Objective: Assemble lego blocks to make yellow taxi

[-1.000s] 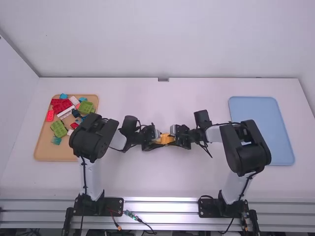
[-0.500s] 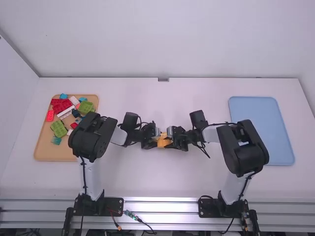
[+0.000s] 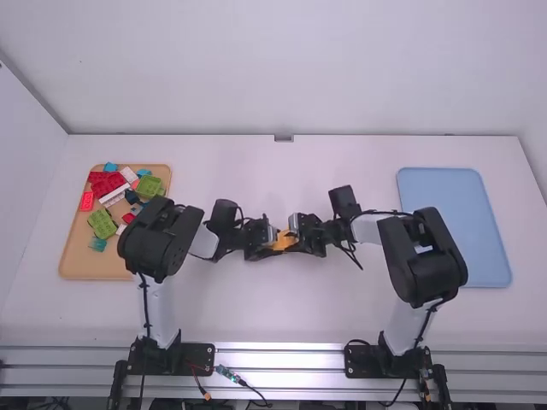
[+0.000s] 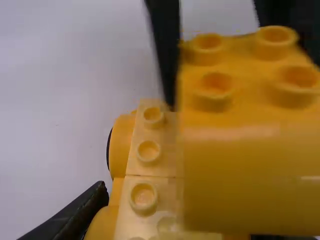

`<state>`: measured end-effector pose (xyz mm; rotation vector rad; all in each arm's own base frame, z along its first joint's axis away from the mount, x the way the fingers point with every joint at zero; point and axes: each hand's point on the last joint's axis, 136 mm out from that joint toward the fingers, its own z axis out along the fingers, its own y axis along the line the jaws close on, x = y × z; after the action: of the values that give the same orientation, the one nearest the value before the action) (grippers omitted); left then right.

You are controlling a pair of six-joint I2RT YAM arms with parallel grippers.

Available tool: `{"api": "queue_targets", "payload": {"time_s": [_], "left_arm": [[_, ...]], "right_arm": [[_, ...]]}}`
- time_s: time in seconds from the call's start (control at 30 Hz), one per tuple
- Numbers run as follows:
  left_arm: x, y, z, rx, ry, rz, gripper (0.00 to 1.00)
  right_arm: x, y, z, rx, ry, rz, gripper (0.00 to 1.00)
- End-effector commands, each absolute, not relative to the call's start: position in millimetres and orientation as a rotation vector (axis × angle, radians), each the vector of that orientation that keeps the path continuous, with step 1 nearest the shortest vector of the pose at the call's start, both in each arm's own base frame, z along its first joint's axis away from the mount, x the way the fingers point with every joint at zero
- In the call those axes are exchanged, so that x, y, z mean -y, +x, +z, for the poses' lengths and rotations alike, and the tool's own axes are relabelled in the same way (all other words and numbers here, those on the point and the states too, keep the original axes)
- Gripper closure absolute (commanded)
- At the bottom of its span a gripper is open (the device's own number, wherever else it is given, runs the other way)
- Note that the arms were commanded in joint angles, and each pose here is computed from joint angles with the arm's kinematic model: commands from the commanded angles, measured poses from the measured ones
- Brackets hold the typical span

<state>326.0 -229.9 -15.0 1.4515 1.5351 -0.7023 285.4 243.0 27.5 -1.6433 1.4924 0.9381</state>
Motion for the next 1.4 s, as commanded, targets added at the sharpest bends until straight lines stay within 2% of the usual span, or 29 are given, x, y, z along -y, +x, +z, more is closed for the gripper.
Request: {"api": "queue_targets", "payload": {"time_s": [0.0,0.33,0.47,0.7,1.13,1.37], "left_arm": [[217,319,-42,-1.642,1.476,-0.626,0.99],[217,323,-41,-1.66,1.475,-0.637,0.98],[220,324,-42,-1.676,1.484,-0.653,0.99],[221,325,-41,-1.683,1.487,-0.661,0.99],[221,321,-40,-1.65,1.484,-0.654,0.99],[221,323,-40,-1.67,1.485,-0.667,0.98]], "right_arm": [[-242,291,37,-1.517,-1.606,0.915,1.0],[-252,283,34,-1.494,-1.634,0.924,1.0],[-251,290,26,-1.552,-1.605,0.909,1.0],[-250,285,22,-1.54,-1.626,0.927,1.0],[-251,294,8,-1.578,-1.602,0.919,1.0],[-251,286,4,-1.554,-1.658,0.942,1.0]]}}
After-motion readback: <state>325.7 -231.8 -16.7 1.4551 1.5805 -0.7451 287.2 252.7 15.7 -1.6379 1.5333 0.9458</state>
